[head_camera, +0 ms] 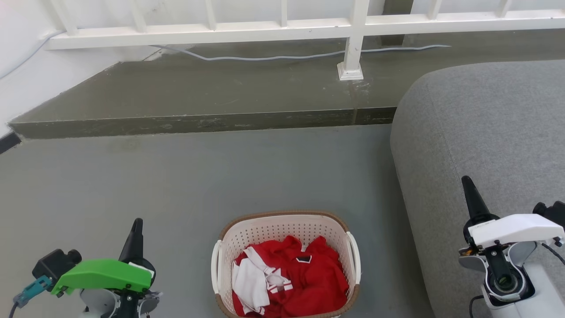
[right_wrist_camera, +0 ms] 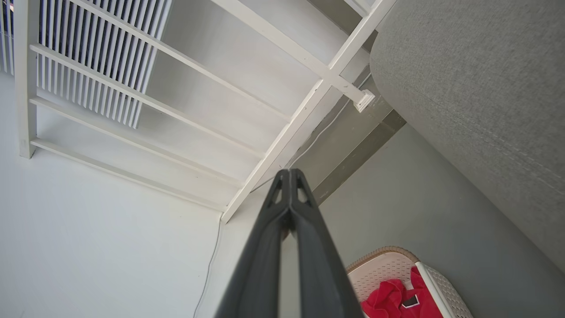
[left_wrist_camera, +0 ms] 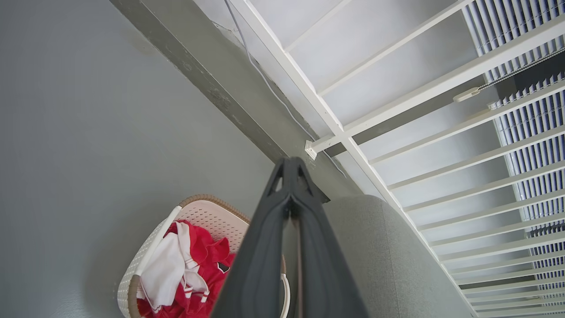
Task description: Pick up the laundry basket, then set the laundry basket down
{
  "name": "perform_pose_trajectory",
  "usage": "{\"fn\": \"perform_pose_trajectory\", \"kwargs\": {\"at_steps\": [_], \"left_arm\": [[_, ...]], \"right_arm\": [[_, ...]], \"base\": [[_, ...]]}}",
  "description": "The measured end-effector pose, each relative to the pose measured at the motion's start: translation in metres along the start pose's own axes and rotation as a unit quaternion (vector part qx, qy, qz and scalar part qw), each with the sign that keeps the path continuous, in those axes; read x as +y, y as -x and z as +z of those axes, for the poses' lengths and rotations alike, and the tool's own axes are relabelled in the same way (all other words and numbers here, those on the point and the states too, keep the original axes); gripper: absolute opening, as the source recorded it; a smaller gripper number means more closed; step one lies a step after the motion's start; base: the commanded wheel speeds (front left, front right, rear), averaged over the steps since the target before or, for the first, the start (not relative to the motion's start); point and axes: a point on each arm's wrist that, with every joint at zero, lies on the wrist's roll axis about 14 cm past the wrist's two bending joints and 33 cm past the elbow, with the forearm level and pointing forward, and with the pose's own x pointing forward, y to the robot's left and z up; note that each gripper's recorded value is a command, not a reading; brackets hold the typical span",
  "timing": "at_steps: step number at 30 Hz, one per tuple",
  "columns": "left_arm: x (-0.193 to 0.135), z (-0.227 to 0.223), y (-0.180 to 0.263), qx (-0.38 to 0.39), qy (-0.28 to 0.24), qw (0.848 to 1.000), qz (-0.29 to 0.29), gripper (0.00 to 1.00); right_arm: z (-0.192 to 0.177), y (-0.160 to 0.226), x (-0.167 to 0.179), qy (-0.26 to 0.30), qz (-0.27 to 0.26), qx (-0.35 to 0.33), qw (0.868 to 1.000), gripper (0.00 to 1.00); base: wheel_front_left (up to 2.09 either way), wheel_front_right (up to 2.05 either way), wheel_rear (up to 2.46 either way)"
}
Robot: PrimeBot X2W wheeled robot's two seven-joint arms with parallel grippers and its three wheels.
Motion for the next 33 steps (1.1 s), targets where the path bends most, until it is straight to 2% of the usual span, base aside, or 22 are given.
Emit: {"fn": "perform_pose_trajectory", "kwargs": {"at_steps": [16,33], "left_arm": [[0.003,0.011,0.001,-0.005,0.088,0.996,-0.002,0.0],[0.006,0.024,0.002,-0.017,0.184,0.983,-0.011,0.0]], "right_arm": [[0.007,-0.001,0.0,-0.104,0.0,-0.01,0.995,0.0],[0.016,-0.001,0.0,-0.213,0.007,-0.022,0.977,0.0]], "base": [[0.0,0.0,0.0],[0.0,0.0,0.0]]}}
